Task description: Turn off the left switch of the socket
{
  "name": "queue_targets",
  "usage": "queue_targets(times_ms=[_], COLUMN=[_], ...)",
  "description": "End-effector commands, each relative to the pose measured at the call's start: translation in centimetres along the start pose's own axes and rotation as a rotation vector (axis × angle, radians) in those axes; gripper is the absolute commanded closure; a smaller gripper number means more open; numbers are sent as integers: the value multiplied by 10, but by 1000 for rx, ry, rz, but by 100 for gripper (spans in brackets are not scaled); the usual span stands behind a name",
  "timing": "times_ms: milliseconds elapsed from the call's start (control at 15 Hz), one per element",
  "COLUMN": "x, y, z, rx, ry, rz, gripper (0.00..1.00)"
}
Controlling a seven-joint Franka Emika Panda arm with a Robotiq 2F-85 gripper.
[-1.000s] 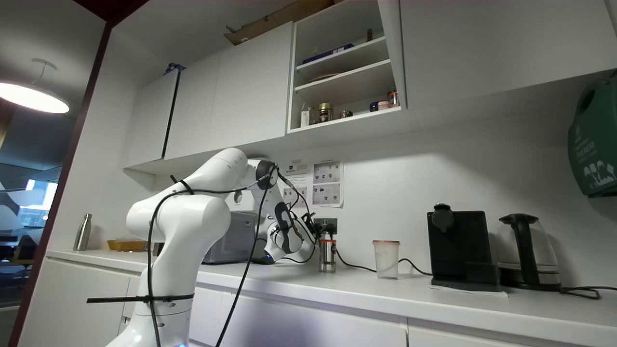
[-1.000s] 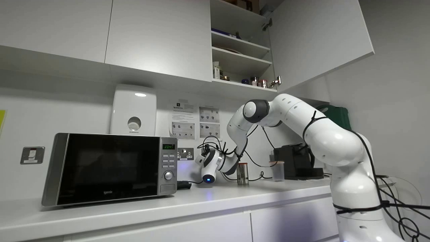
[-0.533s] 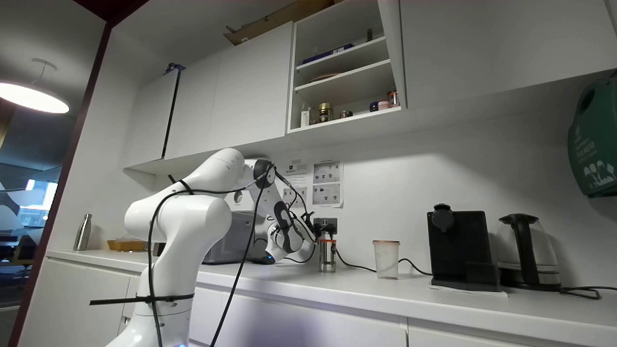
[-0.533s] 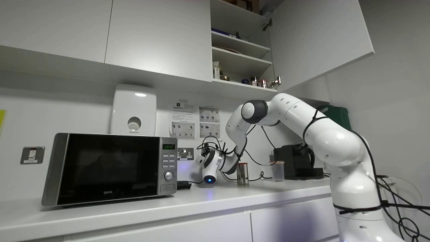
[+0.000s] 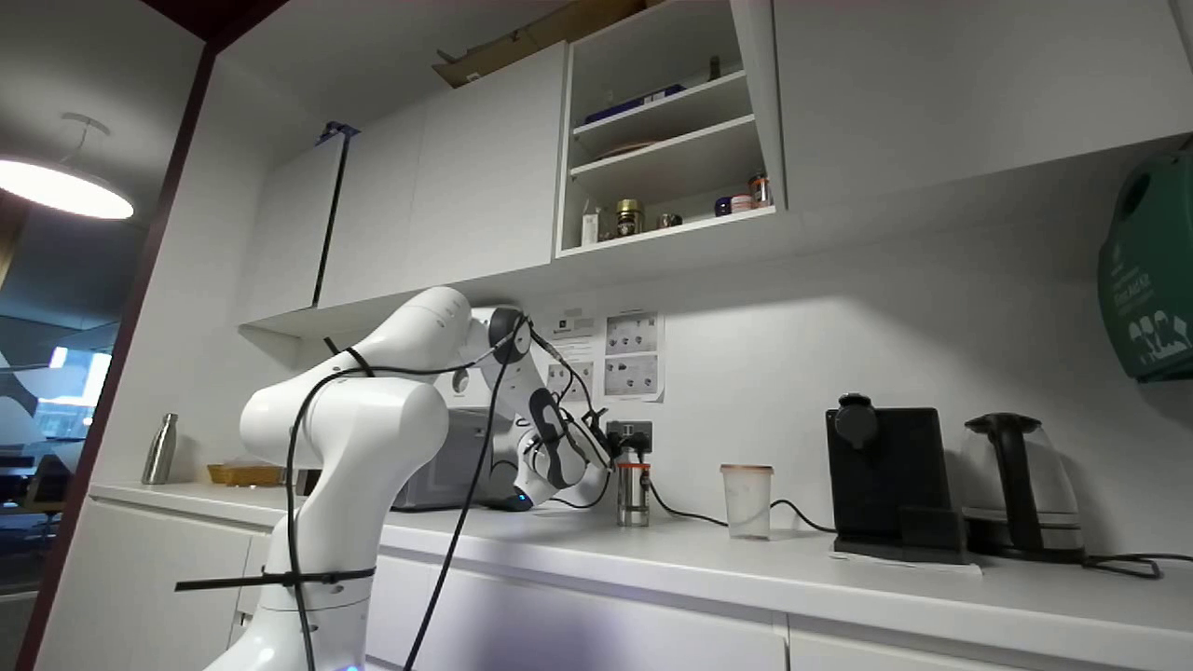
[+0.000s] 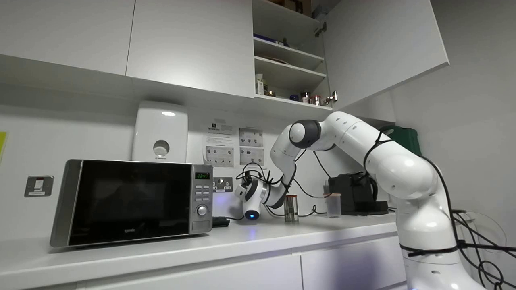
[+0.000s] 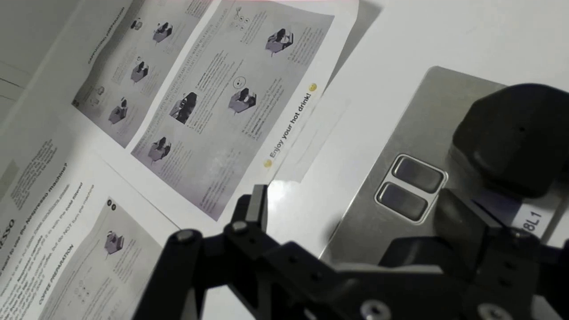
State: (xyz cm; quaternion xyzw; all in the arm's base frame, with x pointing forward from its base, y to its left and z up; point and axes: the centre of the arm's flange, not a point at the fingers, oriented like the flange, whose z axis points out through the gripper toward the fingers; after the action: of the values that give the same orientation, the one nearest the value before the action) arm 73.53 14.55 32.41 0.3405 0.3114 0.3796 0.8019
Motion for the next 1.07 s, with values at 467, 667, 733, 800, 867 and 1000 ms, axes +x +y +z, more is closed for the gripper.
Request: queue_targets(times_ms=[467,667,733,800,867,1000], x=[7,8,8,7,7,6], y=[26,28,27,26,25,23], z=[28,30,30,30,29,29], rx=[-34,-25,-16,-8,17,60], ry=[-28,-35,-39,-42,-46,-58], rz=[25,39,45,49,59,79], gripper=[0,0,0,0,0,0])
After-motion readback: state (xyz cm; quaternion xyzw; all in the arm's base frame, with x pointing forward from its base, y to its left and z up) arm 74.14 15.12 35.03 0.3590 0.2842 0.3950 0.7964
